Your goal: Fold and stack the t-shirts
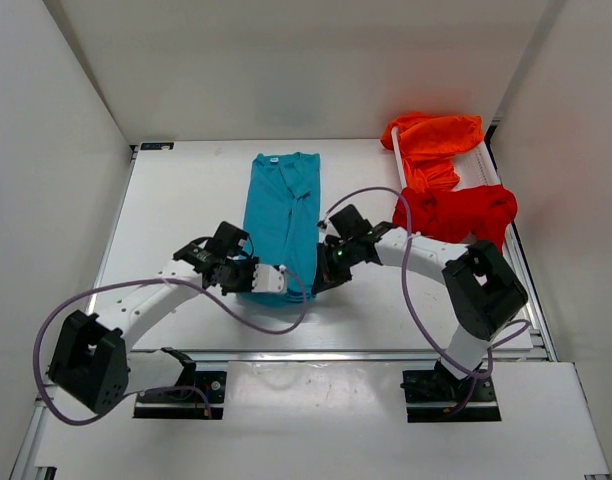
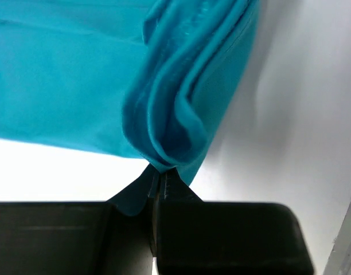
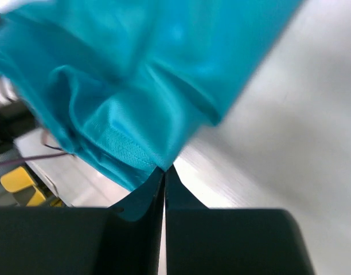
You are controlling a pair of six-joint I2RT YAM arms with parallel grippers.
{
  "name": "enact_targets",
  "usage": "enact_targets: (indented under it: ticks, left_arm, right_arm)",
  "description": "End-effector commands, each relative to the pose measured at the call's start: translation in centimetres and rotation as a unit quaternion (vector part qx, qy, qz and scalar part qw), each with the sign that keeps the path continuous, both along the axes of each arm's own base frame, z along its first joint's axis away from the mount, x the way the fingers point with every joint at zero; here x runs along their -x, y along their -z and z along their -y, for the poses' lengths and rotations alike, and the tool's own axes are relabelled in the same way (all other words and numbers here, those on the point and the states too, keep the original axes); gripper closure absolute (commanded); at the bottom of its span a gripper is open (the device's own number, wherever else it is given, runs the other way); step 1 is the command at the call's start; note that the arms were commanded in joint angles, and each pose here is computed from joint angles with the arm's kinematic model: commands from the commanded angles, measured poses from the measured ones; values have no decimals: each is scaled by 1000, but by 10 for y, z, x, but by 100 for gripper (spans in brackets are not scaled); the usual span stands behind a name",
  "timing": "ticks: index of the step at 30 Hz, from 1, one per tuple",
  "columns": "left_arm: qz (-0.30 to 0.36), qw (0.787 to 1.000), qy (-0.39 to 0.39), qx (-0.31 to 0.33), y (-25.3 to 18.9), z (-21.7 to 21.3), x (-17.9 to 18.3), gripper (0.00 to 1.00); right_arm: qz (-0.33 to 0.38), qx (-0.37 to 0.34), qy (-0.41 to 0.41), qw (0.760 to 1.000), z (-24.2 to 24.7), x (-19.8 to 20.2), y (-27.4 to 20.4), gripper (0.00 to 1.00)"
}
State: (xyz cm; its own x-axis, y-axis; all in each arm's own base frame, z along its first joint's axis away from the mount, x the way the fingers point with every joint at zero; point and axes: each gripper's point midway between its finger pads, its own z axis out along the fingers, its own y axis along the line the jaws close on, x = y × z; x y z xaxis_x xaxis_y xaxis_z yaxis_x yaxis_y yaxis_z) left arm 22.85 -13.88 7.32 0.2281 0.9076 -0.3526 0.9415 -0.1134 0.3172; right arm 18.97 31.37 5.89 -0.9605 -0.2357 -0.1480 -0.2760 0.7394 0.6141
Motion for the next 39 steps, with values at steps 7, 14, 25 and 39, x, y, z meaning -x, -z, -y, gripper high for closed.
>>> enact_targets:
  ticks: [7,14,25,39]
  left_arm:
    - [-11,984,-170,54,-37,-1,-82,93]
    - [18,973,-218,70,-43,5,-133,92]
    - [53,954,-271,116,-37,10,-181,91]
    - [80,935,-312,150,-23,21,-219,52]
  right_arm:
    - [27,-60,12,998,-2,-80,-49,100]
    - [35,-69,39,996,2,-140,-47,100]
    - [29,-92,82,992,7,-200,-43,100]
    - [60,-82,132,986,27,-259,-42,68]
